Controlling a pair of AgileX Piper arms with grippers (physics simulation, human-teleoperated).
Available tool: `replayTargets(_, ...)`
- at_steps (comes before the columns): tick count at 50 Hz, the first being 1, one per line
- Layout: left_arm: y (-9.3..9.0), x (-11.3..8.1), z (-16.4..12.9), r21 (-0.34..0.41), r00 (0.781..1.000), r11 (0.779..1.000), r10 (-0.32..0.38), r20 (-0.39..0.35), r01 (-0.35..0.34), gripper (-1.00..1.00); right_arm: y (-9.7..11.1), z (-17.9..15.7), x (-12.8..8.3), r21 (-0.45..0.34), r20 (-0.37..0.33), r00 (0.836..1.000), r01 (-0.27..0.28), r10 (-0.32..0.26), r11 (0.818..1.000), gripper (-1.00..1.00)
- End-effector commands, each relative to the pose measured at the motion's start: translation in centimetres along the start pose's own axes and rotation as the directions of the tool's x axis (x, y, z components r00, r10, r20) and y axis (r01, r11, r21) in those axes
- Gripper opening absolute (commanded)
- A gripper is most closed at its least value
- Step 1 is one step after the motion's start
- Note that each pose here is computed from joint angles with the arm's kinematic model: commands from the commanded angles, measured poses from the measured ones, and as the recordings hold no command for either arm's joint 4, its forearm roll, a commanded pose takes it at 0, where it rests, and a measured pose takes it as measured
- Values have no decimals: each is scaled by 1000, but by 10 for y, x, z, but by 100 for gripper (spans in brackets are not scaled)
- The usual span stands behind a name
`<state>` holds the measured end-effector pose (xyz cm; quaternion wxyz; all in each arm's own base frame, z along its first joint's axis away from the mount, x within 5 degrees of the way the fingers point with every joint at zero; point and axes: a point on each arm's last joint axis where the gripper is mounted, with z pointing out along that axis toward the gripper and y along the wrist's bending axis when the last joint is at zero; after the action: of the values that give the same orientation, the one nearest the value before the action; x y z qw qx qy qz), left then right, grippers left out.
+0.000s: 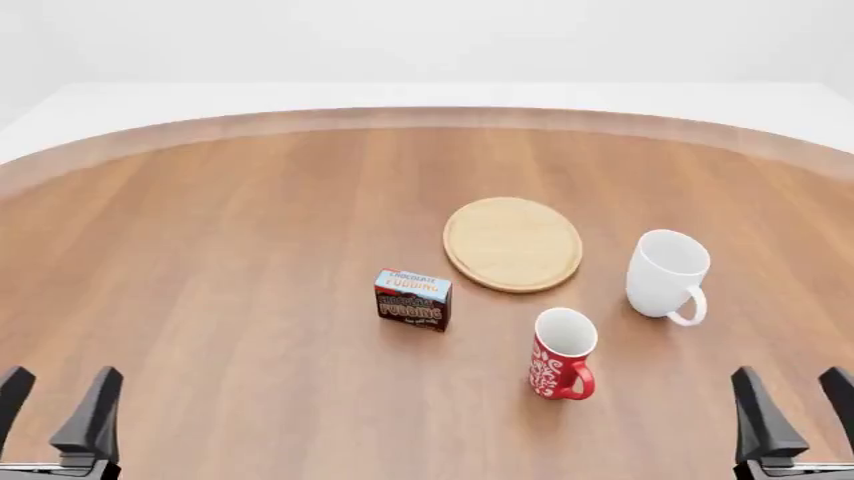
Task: Put the chocolate pudding to the left of the plate.
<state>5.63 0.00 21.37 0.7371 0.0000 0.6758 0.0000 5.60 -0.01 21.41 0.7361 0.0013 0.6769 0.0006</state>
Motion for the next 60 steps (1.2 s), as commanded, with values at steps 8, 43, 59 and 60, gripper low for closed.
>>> replayTargets(8,0,-1,0,0,1000,1000,0,-1,0,100,0,0,-1,-5,-10,1000,2,-2,1000,100)
replayTargets(43,0,-1,0,0,1000,1000,0,-1,0,100,126,196,-193,-552,-198,892,240,-405,798,100)
replayTargets(59,0,-1,0,0,1000,1000,0,-1,0,100,186,251,-162,-673,-317,774,223,-548,705,100)
replayTargets(60,0,-1,0,0,1000,1000,0,-1,0,100,188,253,-159,-680,-321,765,224,-558,698,100)
